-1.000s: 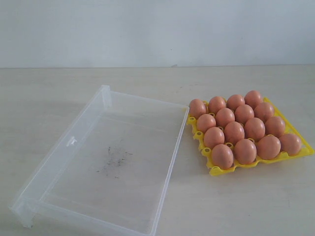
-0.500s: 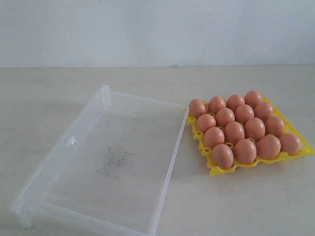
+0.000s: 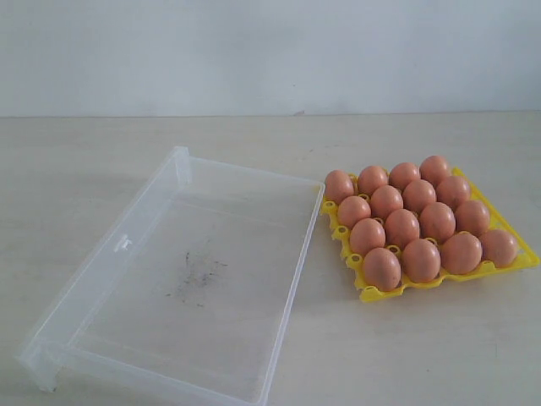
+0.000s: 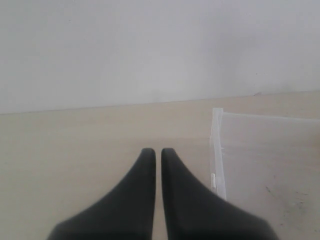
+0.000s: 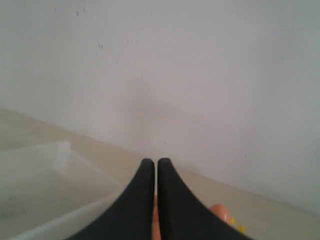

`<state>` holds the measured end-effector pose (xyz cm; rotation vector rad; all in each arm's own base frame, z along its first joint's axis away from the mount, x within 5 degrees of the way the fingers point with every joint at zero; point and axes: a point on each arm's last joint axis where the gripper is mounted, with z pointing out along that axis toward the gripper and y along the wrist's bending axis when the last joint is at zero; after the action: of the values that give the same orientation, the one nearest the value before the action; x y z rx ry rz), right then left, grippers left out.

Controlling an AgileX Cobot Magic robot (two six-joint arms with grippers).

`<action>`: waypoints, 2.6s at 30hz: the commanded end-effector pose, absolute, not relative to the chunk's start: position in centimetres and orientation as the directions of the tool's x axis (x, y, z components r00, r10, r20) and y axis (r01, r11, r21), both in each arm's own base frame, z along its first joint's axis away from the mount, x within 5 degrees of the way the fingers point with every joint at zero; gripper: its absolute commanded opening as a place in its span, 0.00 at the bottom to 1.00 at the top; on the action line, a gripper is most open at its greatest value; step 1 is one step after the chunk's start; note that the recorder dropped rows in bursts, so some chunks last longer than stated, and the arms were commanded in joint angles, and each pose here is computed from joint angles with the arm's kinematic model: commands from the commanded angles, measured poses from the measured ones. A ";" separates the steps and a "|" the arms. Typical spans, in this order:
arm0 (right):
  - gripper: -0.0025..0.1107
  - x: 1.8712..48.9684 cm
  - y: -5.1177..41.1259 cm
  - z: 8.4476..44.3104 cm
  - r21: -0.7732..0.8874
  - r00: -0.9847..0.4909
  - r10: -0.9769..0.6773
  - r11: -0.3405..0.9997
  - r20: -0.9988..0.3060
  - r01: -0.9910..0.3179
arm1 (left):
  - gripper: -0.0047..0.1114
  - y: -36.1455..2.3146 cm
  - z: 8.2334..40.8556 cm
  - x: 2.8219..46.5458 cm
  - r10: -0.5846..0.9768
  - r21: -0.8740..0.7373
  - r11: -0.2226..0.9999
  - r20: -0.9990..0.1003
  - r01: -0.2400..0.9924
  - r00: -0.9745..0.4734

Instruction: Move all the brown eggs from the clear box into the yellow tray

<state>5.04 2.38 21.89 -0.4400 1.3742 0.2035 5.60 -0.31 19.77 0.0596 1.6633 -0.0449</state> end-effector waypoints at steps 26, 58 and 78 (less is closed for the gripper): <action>0.02 5.6 -0.4 19.7 -0.173 -0.096 -0.170 0.985 -0.981 0.019 | 0.07 -0.3 19.7 5.6 -0.003 -0.009 0.998 -0.995 0.063 -0.096; 0.02 5.6 -0.2 19.4 0.075 -0.119 0.078 0.997 -0.990 0.028 | 0.07 0.0 19.4 5.6 -0.007 -0.008 1.000 -0.992 0.011 -0.128; 0.02 5.6 -0.2 19.4 0.075 -0.119 0.078 0.997 -0.990 0.028 | 0.07 1.0 19.0 5.4 -0.142 -0.111 0.973 -0.979 -0.204 -0.146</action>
<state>5.61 -0.24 19.36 0.0760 1.6979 0.0403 5.42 1.04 19.11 -0.2448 1.7208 0.0683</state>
